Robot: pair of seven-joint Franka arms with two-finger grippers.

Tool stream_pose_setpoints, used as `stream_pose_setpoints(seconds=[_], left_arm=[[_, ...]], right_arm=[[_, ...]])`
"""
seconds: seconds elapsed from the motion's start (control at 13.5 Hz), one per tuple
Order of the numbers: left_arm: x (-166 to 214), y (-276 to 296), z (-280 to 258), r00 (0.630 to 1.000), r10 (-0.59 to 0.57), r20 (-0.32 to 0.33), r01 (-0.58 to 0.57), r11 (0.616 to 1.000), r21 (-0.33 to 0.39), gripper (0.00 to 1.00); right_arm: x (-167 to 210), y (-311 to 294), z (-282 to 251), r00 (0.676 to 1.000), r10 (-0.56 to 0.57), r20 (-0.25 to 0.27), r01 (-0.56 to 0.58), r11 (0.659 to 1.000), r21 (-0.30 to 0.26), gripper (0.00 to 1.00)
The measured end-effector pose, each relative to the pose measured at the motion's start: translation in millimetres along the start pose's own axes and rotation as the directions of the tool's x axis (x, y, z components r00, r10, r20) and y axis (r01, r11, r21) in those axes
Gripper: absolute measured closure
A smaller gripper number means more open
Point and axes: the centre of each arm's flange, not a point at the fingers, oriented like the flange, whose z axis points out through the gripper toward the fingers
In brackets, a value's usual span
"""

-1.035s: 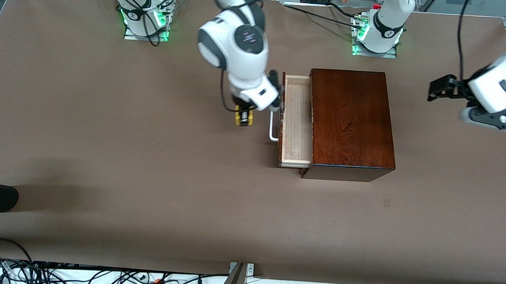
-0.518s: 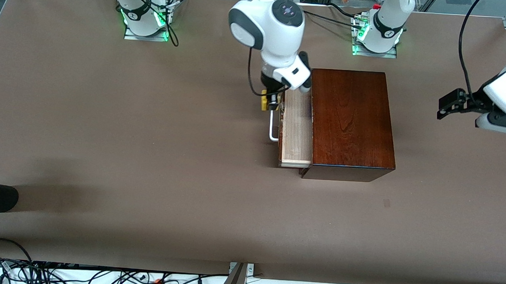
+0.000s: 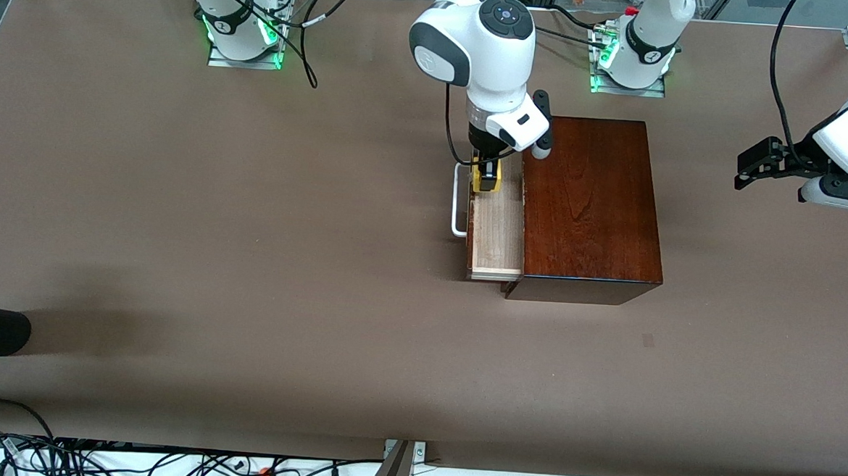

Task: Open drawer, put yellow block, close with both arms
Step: 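Lower the cube into the drawer and open the right gripper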

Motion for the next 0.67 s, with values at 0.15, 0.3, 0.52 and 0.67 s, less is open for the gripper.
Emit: stream_pose_setpoints(seconds=[0.15, 0.3, 0.52, 0.67], left_arm=[[-0.2, -1.9, 0.0, 1.000, -0.003, 0.000, 0.003, 1.000, 0.000, 0.00], [-0.3, -2.1, 0.1, 1.000, -0.004, 0.001, 0.004, 1.000, 0.000, 0.00], [-0.3, -2.1, 0.1, 1.000, -0.004, 0.001, 0.004, 1.000, 0.000, 0.00], [-0.3, -2.1, 0.1, 1.000, -0.004, 0.001, 0.004, 1.000, 0.000, 0.00]], right_arm=[[2.4, 0.9, -1.5, 1.000, 0.021, -0.019, -0.021, 1.000, -0.011, 0.44], [6.4, -1.8, 0.8, 0.999, 0.032, -0.033, -0.033, 0.999, -0.016, 0.44], [9.8, -7.0, 16.7, 0.999, 0.035, -0.028, -0.035, 0.999, -0.009, 0.44], [9.5, -8.2, 25.1, 0.999, 0.035, -0.019, -0.035, 0.999, -0.003, 0.44]])
